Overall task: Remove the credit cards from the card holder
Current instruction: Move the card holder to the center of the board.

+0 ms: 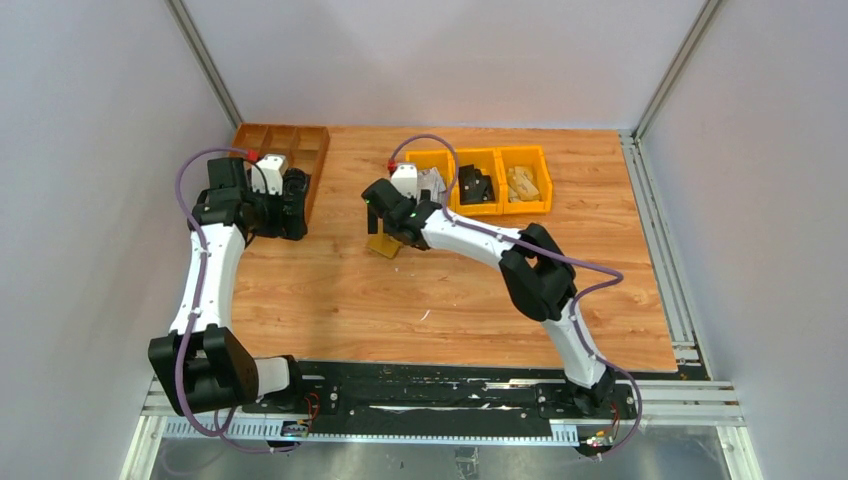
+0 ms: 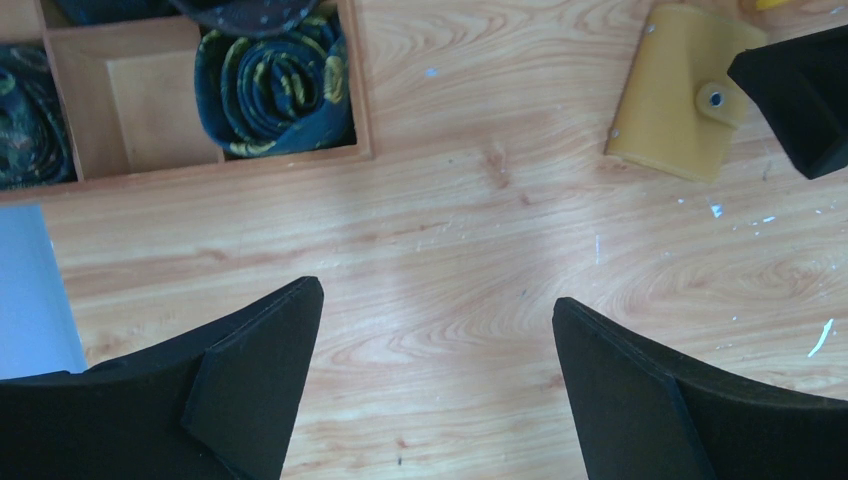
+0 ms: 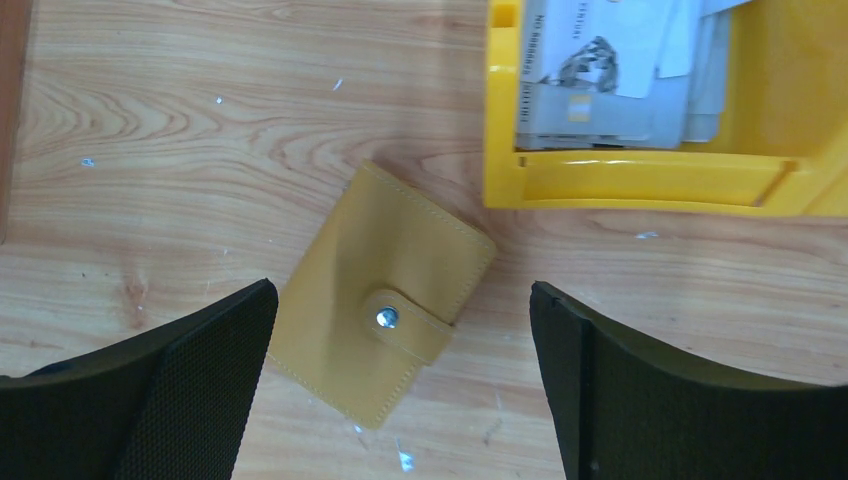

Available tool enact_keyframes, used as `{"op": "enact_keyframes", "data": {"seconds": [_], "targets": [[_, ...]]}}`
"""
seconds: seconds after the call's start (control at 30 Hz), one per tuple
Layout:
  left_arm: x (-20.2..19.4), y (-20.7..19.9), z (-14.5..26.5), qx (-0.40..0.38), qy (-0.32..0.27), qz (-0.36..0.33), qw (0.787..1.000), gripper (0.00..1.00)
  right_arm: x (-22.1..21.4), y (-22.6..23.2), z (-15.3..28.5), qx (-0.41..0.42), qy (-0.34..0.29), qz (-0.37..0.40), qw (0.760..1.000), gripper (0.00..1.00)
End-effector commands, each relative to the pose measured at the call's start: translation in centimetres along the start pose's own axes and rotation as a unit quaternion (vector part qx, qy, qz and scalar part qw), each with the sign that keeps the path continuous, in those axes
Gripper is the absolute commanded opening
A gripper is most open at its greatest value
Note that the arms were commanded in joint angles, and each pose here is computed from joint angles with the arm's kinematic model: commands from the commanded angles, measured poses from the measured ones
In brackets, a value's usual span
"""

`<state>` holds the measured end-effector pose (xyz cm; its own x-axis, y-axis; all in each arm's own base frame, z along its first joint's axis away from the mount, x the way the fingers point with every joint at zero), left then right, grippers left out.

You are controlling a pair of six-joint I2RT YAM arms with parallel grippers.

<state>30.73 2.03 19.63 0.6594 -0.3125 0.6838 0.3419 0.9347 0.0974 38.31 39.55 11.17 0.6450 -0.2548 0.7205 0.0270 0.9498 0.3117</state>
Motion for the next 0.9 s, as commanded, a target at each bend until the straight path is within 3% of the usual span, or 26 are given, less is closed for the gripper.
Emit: {"op": "enact_keyframes", "data": {"seconds": [0.0, 0.3, 0.57, 0.87], "targets": [[-0.8, -0.4, 0.7, -0.026, 0.015, 0.01, 0.999, 0.96, -2.0, -0.5, -1.2, -0.062, -0.007, 0.03, 0.998, 1.0], [-1.2, -1.5, 1.4, -0.048, 0.003, 0.0, 0.999, 0.98, -4.2, 1.2, -3.5, -0.084, -0.015, 0.068, 0.994, 1.0], [-1.1, -2.0, 1.4, -0.062, -0.001, 0.002, 0.998, 1.0, -7.6, 2.1, -4.9, -0.067, 0.015, 0.105, 0.992, 1.0], [-0.9, -1.9, 2.4, -0.055, -0.008, 0.0, 0.998, 1.0, -9.8, 1.8, -1.4, -0.009, 0.034, 0.182, 0.983, 0.98]]}}
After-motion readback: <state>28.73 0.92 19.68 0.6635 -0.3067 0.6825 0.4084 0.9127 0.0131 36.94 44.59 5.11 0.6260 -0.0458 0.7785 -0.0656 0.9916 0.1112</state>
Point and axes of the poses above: each gripper's point midway between its finger pads, its own z axis back along the fingers, its own y axis along the line the jaws close on, x = y × z, the point moved 2 cm from there along z, back along the fingers, and after that the axes turned 12 degrees about -z, right-handed, at the moved point
